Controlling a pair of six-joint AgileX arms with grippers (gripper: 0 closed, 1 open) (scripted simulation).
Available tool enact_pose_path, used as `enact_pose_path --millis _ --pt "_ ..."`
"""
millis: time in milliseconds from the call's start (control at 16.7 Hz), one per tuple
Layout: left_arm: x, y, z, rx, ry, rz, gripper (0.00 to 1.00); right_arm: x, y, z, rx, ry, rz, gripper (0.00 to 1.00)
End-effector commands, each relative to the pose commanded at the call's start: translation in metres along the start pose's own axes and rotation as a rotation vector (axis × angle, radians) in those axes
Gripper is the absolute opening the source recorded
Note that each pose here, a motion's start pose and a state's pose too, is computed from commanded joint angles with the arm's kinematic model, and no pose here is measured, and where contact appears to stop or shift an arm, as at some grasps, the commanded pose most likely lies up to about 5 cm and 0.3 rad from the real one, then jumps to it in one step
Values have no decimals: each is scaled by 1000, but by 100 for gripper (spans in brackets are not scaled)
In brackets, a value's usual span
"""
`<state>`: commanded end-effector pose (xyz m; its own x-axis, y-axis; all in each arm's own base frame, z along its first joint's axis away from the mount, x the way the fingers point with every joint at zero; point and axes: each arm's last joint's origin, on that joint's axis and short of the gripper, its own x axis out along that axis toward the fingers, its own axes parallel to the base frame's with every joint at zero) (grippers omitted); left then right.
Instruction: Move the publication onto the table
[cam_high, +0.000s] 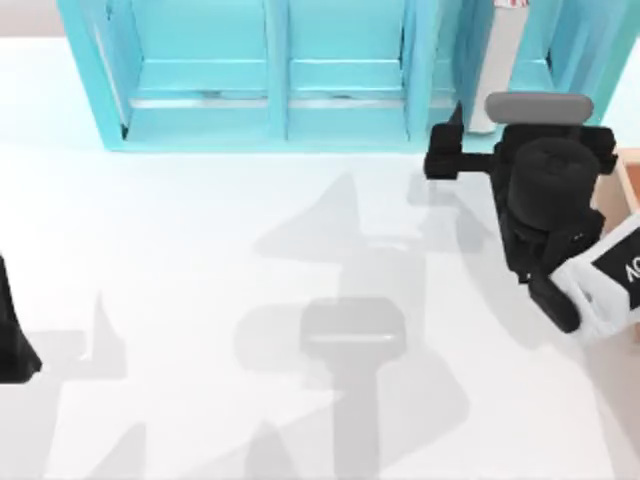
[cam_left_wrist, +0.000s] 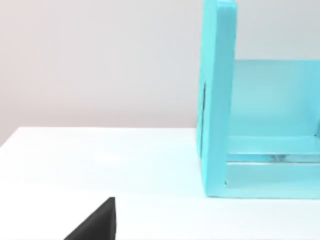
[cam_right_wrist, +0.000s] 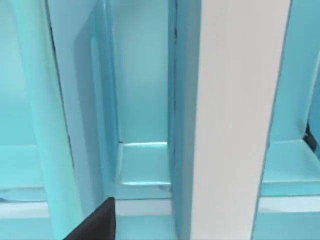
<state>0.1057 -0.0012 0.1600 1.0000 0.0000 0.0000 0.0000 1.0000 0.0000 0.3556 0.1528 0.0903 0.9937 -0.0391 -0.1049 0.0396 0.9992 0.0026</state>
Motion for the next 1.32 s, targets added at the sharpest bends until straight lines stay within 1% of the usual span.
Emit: enact_pose_path --millis 180,480,600,720,960,1320 --pt "0 0 0 0 0 0 100 22 3 0 1 -2 2 100" --pt "0 0 0 0 0 0 100 74 4 0 1 -4 2 100" --pt "0 0 0 0 0 0 100 89 3 1 1 -5 2 100" --pt "0 0 0 0 0 0 100 96 2 1 1 -3 2 100" --pt "0 0 0 0 0 0 100 96 1 1 1 -3 2 100" --pt "0 0 0 0 0 0 100 96 1 1 1 -3 2 55"
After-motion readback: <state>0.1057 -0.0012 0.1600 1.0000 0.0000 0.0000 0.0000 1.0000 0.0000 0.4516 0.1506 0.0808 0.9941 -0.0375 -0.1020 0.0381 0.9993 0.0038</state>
